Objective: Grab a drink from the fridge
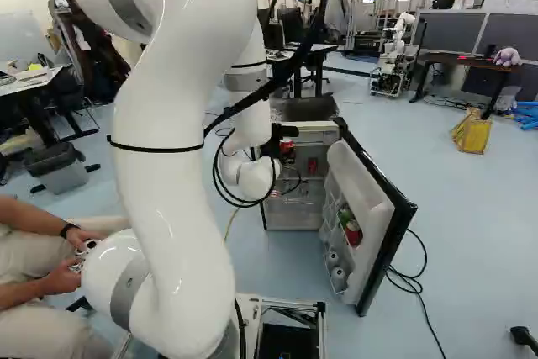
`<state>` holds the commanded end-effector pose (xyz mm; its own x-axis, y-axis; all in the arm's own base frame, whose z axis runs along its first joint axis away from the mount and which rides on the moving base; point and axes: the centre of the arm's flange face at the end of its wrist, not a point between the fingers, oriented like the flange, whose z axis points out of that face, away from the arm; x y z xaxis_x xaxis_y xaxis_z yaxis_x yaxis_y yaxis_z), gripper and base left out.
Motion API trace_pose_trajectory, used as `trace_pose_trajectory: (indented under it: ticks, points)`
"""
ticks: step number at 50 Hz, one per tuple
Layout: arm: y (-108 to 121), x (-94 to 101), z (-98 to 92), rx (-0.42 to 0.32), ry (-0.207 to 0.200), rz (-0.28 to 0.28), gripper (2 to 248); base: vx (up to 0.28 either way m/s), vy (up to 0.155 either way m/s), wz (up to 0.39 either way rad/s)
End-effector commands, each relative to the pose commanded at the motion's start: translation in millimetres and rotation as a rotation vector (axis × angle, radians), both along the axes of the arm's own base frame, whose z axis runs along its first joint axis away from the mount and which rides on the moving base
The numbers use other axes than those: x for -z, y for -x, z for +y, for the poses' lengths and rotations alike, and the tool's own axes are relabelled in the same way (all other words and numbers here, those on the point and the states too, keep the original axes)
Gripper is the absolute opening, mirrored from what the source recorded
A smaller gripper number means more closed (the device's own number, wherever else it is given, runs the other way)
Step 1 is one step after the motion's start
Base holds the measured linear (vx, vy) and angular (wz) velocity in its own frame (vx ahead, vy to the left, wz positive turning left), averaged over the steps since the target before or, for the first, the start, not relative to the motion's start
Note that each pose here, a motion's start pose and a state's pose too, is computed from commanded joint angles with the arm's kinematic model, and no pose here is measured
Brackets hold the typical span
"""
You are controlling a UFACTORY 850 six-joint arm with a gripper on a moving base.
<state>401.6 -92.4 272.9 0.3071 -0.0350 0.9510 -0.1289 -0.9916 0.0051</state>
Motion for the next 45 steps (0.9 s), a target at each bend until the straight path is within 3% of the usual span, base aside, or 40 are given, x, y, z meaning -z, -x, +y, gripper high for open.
trace_pose_trajectory:
  ticks: [27, 45]
  points:
    - [-2, -27.6, 0.4, -0.002, 0.016, -0.060, 89, 0.000, 0.000, 0.000]
    - [-7, -41.6, 0.4, -0.005, 0.021, -0.059, 89, 0.000, 0.000, 0.000]
